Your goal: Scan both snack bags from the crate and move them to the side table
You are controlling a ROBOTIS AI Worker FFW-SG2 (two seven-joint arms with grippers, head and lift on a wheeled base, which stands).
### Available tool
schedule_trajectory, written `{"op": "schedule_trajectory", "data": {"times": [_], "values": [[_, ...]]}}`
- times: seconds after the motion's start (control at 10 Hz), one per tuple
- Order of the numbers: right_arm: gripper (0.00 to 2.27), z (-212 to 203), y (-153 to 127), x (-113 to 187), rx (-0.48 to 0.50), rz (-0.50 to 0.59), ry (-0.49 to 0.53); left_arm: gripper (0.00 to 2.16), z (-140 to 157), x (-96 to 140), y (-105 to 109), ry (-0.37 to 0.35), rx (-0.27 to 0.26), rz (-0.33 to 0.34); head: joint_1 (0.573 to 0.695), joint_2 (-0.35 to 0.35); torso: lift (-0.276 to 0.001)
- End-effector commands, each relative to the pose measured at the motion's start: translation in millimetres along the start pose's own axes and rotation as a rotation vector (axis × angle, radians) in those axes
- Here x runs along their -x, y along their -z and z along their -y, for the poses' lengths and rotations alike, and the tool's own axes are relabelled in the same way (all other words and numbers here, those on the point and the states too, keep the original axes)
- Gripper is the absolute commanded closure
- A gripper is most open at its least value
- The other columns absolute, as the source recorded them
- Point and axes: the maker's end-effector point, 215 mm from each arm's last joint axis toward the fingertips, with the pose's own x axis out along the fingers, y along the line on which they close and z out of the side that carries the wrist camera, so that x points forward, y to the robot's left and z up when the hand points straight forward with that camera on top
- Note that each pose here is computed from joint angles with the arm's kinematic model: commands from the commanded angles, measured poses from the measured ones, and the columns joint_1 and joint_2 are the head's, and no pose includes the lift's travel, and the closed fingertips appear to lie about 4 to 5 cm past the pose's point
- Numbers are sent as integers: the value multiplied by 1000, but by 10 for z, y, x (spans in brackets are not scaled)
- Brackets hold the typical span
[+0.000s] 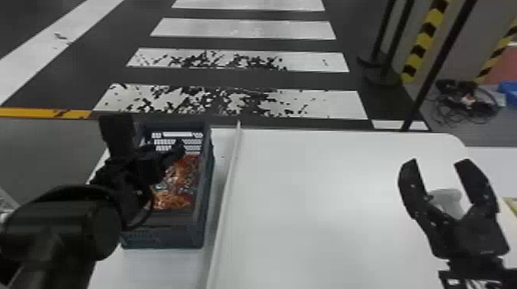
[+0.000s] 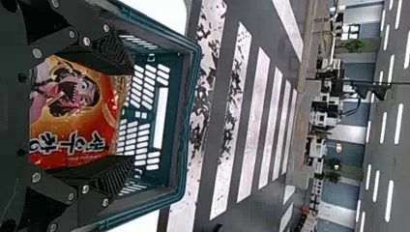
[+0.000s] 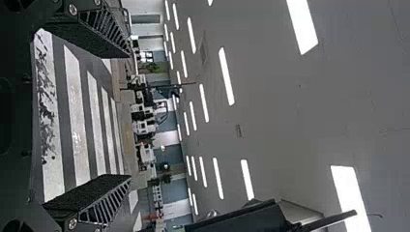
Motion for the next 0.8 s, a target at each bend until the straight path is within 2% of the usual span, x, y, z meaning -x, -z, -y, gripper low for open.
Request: {"op": "schedule_trajectory", "data": {"times": [0.0,0.2,0.4,0.5,0.6,0.7], "values": [[107,-14,-7,-2,0,4,-3,424,5,-55,93,-4,0,-21,695,9,-95],[107,20,9,27,-1,0,1,427,-43,-133,182,-15,-12,-69,695,9,-95],[107,48,-27,67,-3,12,5,424,-38,-239,144,-18,-17,-108,695,8,-95],[107,37,-40,75,-7,13,4,427,-12,-279,200,-14,-21,-142,695,7,-95],[107,36,-61,77,-5,17,0,427,84,-285,360,-1,-55,-212,695,5,-95],[103,59,-91,78,-19,28,6,427,71,-299,660,-13,-91,-325,695,-3,-95]]}}
